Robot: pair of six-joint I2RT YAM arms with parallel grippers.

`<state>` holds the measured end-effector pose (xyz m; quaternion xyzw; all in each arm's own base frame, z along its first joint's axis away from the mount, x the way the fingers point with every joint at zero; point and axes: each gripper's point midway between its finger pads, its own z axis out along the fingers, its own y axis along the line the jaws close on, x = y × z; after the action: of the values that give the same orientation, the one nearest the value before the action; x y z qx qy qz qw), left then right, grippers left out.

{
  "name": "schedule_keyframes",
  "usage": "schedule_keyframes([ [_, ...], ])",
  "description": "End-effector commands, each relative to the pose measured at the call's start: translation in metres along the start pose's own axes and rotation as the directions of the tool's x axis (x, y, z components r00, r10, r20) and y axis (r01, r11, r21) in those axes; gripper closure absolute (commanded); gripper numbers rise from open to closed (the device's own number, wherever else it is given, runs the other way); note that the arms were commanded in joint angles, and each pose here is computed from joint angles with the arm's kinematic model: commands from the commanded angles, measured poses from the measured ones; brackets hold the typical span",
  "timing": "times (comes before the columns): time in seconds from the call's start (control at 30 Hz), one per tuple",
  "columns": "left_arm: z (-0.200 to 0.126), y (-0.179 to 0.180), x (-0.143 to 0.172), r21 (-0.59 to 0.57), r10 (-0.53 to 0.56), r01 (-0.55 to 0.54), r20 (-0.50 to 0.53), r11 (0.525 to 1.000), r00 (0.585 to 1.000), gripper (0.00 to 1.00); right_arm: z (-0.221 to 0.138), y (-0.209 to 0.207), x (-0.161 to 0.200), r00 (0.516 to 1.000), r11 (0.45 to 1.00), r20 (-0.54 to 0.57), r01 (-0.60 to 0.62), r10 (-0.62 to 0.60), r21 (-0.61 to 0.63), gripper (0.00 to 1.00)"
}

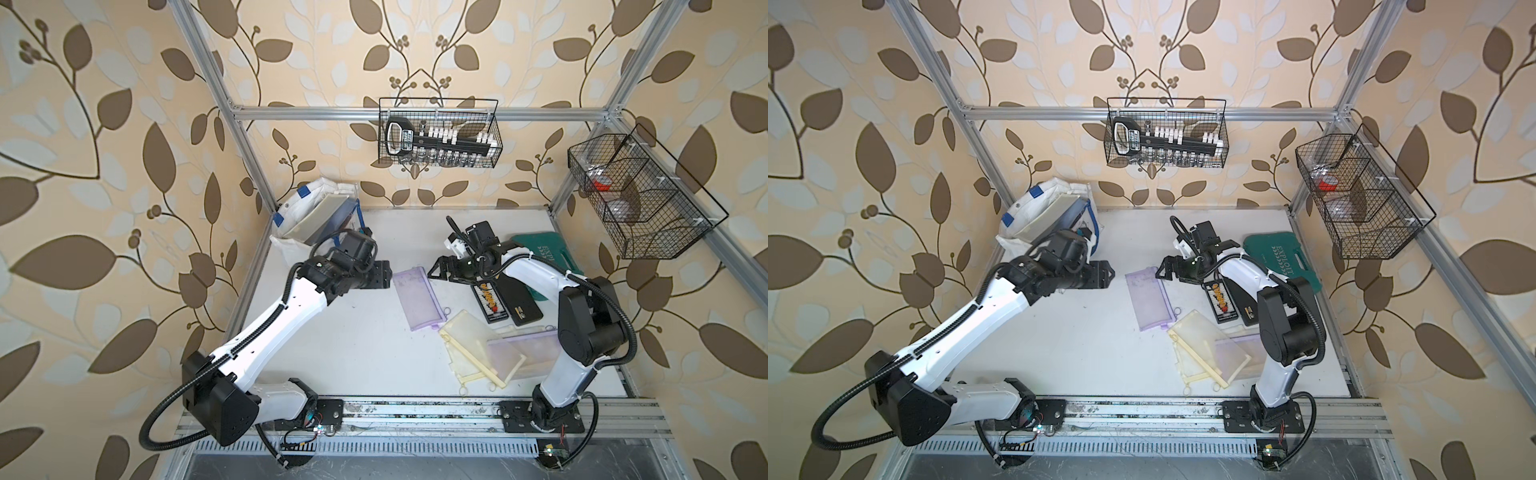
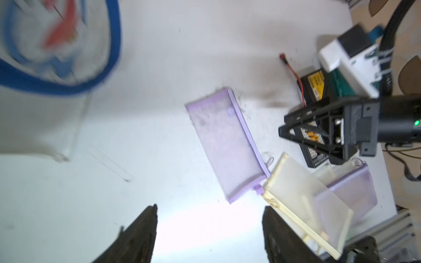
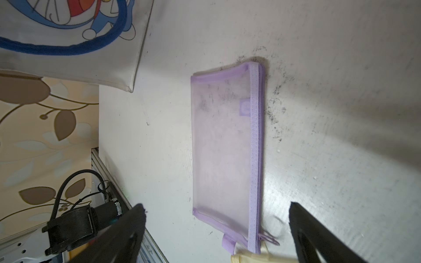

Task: Put the pencil pouch into the canvas bag
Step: Pick up the pencil pouch from the center of the board.

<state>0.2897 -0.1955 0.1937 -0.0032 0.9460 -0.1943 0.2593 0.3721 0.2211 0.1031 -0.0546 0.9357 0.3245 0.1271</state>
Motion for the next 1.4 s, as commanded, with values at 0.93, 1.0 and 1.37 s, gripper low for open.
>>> schedule_keyframes([
  [0.93,0.197,0.027,0.081,0.012,-0.544,0.553,-0.167,0.833,0.822,0.41,0.075,-0.036,0.082,0.974,0.991,-0.201,-0.118,0.104,-0.063,0.66],
  [1.0,0.199,0.024,0.078,0.032,-0.545,0.557,-0.164,0.830,0.822,0.44,0.076,-0.033,0.081,0.975,0.991,-0.201,-0.116,0.099,-0.071,0.69],
  [1.37,0.186,0.012,0.062,0.099,-0.482,0.496,-0.138,0.863,0.865,0.76,0.071,-0.028,0.077,0.978,0.993,-0.192,-0.093,0.076,-0.078,0.83],
])
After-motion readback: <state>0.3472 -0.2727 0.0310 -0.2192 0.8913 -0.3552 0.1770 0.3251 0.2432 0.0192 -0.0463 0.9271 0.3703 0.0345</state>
